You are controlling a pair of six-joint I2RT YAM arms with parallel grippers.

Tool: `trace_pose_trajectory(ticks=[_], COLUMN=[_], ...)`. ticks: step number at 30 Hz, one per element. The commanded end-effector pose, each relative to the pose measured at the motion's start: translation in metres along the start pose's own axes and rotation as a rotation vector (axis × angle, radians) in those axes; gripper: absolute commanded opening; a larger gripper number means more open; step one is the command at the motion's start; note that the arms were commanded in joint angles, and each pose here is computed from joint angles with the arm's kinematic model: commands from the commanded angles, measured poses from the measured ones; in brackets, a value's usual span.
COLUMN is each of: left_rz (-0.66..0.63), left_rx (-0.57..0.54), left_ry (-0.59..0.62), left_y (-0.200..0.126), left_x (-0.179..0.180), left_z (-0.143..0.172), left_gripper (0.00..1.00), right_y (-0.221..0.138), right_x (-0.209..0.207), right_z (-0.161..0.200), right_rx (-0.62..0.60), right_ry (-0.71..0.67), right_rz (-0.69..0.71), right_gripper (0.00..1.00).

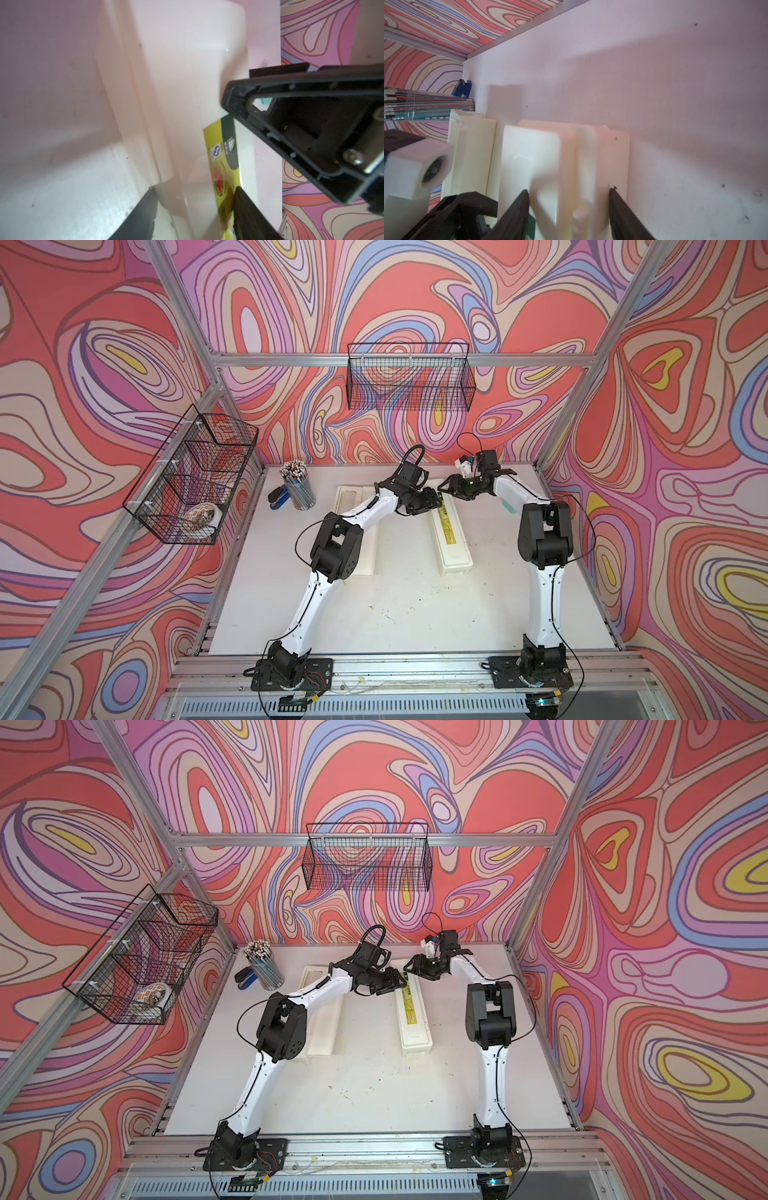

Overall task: Put plastic wrap rolls into dispensers
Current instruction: Close the lid on the plastic wrap cutting box.

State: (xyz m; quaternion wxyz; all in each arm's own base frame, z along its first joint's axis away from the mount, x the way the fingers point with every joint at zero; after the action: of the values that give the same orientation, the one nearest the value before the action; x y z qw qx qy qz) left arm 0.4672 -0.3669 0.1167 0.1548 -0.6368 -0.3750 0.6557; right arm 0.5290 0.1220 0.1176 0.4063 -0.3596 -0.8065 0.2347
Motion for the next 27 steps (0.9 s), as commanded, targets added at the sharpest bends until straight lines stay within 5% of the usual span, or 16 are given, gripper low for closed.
trace_pose_trajectory(ticks=[1, 6, 14, 20, 27], left_rz=[-0.394, -0.373, -0.266, -0.229, -0.212], left_rx=[0.096, 0.077, -0.096, -0.116, -0.015], left_ry=[-0.157, -0.158, 0.079, 0.098, 0.001], left_y=[0.027, 0.025, -0.021, -0.026, 0.010], left_x=[0.106, 0.108, 0.043, 0.029, 0.055], left_z=[0.054, 0.056, 0.022, -0.004, 0.012], left_gripper=[0.56, 0.59, 0.82, 0.82, 0.77], right_y=[0.053, 0.048, 0.032, 0.026, 0.021], right_x=[0.015, 0.018, 0.027, 0.031, 0.035], right_z=[0.123, 0.127, 0.124, 0.129, 0.140], right_rx=[0.447, 0.427, 0.382, 0.386, 0.386], right_ry=[0.093, 0.108, 0.099, 0.112, 0.137], right_rz=[0.021, 0.025, 0.043, 0.039, 0.033], right_gripper=[0.59, 0.71, 0.79, 0.80, 0.80])
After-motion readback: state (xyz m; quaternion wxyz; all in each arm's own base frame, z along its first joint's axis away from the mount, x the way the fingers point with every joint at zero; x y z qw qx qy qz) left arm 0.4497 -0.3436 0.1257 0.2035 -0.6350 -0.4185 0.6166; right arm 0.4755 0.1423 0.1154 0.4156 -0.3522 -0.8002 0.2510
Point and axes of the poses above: each gripper's point midway between its finger pads, its own y axis out along the fingers, its own x axis along the line the jaws close on, z = x × y, the point moved 5 cm from there along -y, back along the fingers, and after that the axes turned 14 degrees about -y, right-handed, at the moved point
